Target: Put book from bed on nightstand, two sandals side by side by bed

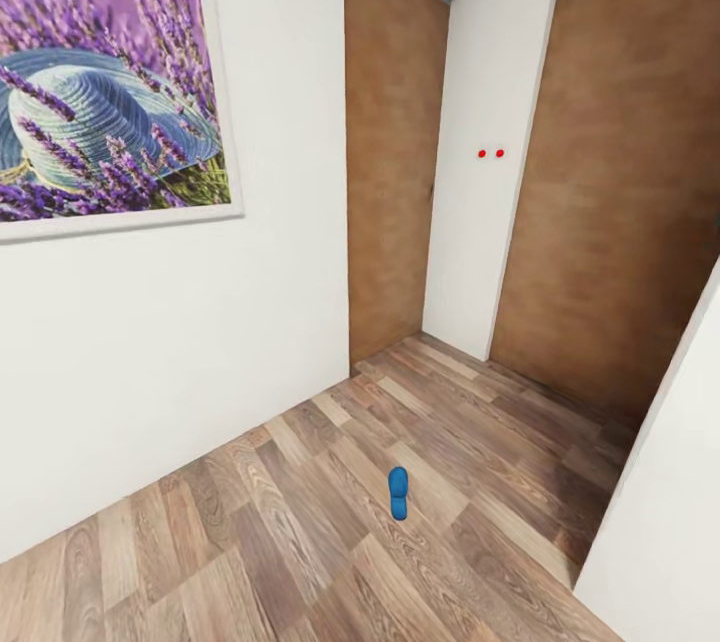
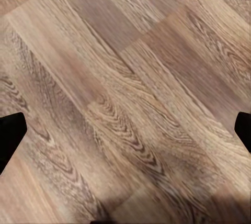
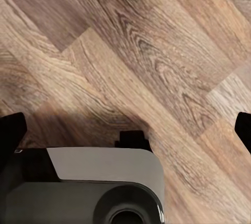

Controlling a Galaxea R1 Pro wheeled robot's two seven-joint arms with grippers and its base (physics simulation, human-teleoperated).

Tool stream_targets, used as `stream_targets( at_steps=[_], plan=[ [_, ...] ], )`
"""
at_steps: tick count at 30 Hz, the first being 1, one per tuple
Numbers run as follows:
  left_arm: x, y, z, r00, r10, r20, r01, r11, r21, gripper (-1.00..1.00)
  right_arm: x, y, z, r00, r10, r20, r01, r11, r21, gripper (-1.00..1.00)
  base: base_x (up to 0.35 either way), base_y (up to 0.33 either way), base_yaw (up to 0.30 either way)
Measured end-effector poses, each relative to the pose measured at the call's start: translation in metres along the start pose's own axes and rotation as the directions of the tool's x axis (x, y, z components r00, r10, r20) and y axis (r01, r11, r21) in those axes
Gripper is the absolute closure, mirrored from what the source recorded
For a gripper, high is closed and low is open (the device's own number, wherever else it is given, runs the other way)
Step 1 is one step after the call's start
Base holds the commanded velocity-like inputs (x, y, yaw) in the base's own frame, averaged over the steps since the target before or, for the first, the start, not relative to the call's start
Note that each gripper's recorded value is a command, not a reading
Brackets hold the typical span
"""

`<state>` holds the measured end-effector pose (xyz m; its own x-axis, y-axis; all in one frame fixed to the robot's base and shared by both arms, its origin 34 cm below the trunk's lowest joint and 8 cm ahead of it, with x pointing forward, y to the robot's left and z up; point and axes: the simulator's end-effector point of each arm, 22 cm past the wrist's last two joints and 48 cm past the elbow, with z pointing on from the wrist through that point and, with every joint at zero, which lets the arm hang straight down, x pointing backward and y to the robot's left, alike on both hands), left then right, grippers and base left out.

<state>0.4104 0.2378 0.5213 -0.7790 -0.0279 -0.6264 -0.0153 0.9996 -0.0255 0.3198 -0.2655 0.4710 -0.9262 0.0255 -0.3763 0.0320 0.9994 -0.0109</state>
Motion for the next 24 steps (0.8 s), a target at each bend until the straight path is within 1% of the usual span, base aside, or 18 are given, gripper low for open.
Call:
stream_targets(
  at_steps=[7, 21, 24],
  plan=[
    [0.0001, 0.0, 0.0, 1.0, 0.0, 0.0, 0.0, 1.0, 0.0, -1.0, 0.0001, 0.0, 0.0, 1.0, 0.0, 0.0, 0.0, 1.0, 0.0, -1.0, 0.252, 0.131, 0.0],
    [0.0, 0.0, 0.0, 1.0, 0.0, 0.0, 0.0, 1.0, 0.0, -1.0, 0.0, 0.0, 0.0, 1.0, 0.0, 0.0, 0.0, 1.0, 0.0, -1.0, 0.26, 0.012, 0.0],
    [0.0001, 0.0, 0.0002, 1.0, 0.0, 0.0, 0.0, 1.0, 0.0, -1.0, -0.0001, 0.0, 0.0001, 1.0, 0.001, 0.0, -0.001, 1.0, 0.0, -1.0, 0.128, 0.0, 0.0]
  ],
)
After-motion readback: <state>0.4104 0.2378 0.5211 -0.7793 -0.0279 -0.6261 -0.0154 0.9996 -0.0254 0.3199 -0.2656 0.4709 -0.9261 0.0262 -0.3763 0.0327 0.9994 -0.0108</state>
